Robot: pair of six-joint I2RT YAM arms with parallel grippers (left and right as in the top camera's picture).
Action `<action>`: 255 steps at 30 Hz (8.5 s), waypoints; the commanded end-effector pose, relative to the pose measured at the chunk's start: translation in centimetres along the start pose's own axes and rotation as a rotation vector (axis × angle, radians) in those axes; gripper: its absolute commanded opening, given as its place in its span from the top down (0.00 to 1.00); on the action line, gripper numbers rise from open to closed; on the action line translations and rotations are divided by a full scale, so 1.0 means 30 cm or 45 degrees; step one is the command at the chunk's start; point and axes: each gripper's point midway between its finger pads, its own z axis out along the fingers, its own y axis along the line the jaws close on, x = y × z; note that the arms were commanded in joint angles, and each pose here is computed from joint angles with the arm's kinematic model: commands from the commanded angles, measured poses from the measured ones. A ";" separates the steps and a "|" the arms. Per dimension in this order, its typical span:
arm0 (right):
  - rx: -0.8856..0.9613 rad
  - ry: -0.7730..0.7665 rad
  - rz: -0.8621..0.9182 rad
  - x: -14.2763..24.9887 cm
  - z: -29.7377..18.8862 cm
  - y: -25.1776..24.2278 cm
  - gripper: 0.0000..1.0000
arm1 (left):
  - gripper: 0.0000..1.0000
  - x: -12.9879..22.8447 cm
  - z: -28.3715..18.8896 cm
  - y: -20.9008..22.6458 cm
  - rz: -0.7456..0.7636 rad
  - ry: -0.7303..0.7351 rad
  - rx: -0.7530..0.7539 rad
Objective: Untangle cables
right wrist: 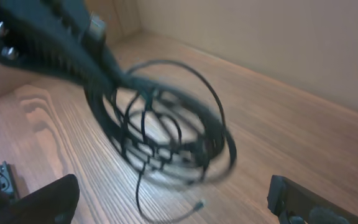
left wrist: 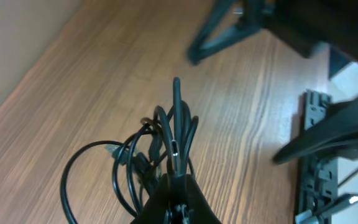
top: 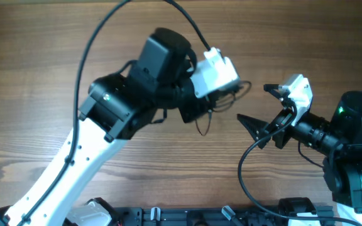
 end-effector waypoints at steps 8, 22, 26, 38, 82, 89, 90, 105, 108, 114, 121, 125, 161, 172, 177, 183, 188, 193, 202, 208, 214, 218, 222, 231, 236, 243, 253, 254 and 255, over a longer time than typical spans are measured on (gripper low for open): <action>-0.082 -0.038 -0.044 -0.035 -0.010 0.041 0.48 | 0.96 -0.083 0.011 -0.211 0.333 -0.083 0.179; 0.307 0.028 0.335 0.015 -0.025 -0.129 0.96 | 0.27 -0.155 -0.002 0.005 -0.051 -0.141 -0.269; 0.481 -0.042 0.513 -0.001 -0.049 -0.207 0.96 | 0.01 -0.125 -0.021 0.082 -0.409 -0.146 -0.432; 0.348 -0.209 0.521 -0.119 -0.040 -0.172 0.96 | 0.00 -0.055 -0.046 0.155 -0.926 -0.172 -0.532; 0.022 -0.447 0.719 -0.306 -0.060 -0.068 0.96 | 0.00 0.049 -0.009 0.198 -0.802 0.007 -0.418; 0.100 -0.474 0.729 -0.307 -0.065 -0.105 0.96 | 0.00 0.061 -0.011 0.198 -0.809 0.025 -0.421; 0.116 -0.480 0.733 -0.307 -0.067 -0.112 0.96 | 0.00 0.067 -0.013 0.199 -0.811 0.033 -0.430; 0.170 -0.489 0.751 -0.302 -0.059 -0.148 0.96 | 0.00 0.037 0.003 0.145 -0.811 0.010 -0.289; 0.156 -0.485 0.751 -0.304 -0.052 -0.148 0.96 | 0.00 0.032 0.003 0.145 -0.809 0.004 -0.285; 0.027 -0.492 0.726 -0.336 -0.053 -0.093 0.96 | 0.00 0.011 0.005 0.155 -0.799 -0.031 -0.288; -0.056 -0.495 0.712 -0.356 -0.057 -0.056 0.96 | 0.00 0.035 -0.011 0.213 -0.798 -0.020 -0.433; -0.065 -0.491 0.711 -0.355 -0.057 -0.052 0.96 | 0.00 0.055 -0.029 0.256 -0.798 -0.009 -0.548; 0.145 -0.435 0.741 -0.278 -0.037 -0.142 0.96 | 0.00 0.260 -0.088 0.450 -2.002 -0.192 -0.855; 0.215 -0.442 0.730 -0.270 -0.042 -0.171 0.96 | 0.00 0.256 -0.097 0.473 -2.437 -0.309 -0.685; 0.229 -0.429 0.656 -0.266 -0.041 -0.171 0.96 | 0.00 0.187 -0.066 0.435 -1.650 -0.118 -0.503; 0.210 -0.336 0.499 -0.224 -0.024 -0.147 0.96 | 0.00 0.114 -0.030 0.200 -0.890 0.010 0.066; -0.105 -0.296 0.229 -0.235 -0.014 0.007 0.96 | 0.00 0.067 -0.038 0.073 -0.392 -0.070 0.321; -0.139 -0.293 0.229 -0.235 -0.015 0.022 0.96 | 0.00 0.047 -0.022 0.017 -0.136 -0.101 0.370; -0.160 -0.299 0.256 -0.242 -0.017 0.029 0.96 | 0.32 0.043 -0.014 -0.002 -0.069 -0.101 0.380; -0.296 -0.353 0.239 -0.293 -0.041 0.088 0.96 | 0.39 0.043 -0.012 -0.009 -0.071 -0.097 0.387; -0.295 -0.344 0.250 -0.287 -0.039 0.087 0.96 | 0.96 0.040 -0.013 -0.008 -0.067 -0.103 0.385; -0.277 -0.315 0.286 -0.268 -0.022 0.069 0.96 | 0.96 0.005 -0.012 0.021 -0.207 -0.134 0.357; -0.132 -0.255 0.404 -0.216 0.018 -0.015 0.96 | 0.96 -0.041 -0.051 0.065 -0.362 -0.202 0.303; -0.055 -0.246 0.474 -0.204 0.038 -0.067 0.96 | 0.96 -0.052 -0.220 0.189 -0.641 -0.327 0.132; 0.117 -0.278 0.615 -0.199 0.034 -0.150 0.96 | 0.96 -0.019 -0.248 0.257 -0.939 -0.329 0.081; 0.157 -0.286 0.627 -0.197 0.031 -0.169 0.96 | 0.96 0.054 -0.268 0.376 -1.406 -0.333 -0.134; 0.153 -0.299 0.640 -0.206 0.029 -0.169 0.96 | 0.23 0.167 -0.265 0.402 -1.691 -0.239 -0.314; 0.152 -0.305 0.635 -0.210 0.028 -0.169 0.96 | 0.00 0.173 -0.263 0.395 -1.698 -0.225 -0.312; 0.151 -0.312 0.629 -0.215 0.027 -0.169 0.96 | 0.00 0.180 -0.260 0.389 -1.707 -0.210 -0.311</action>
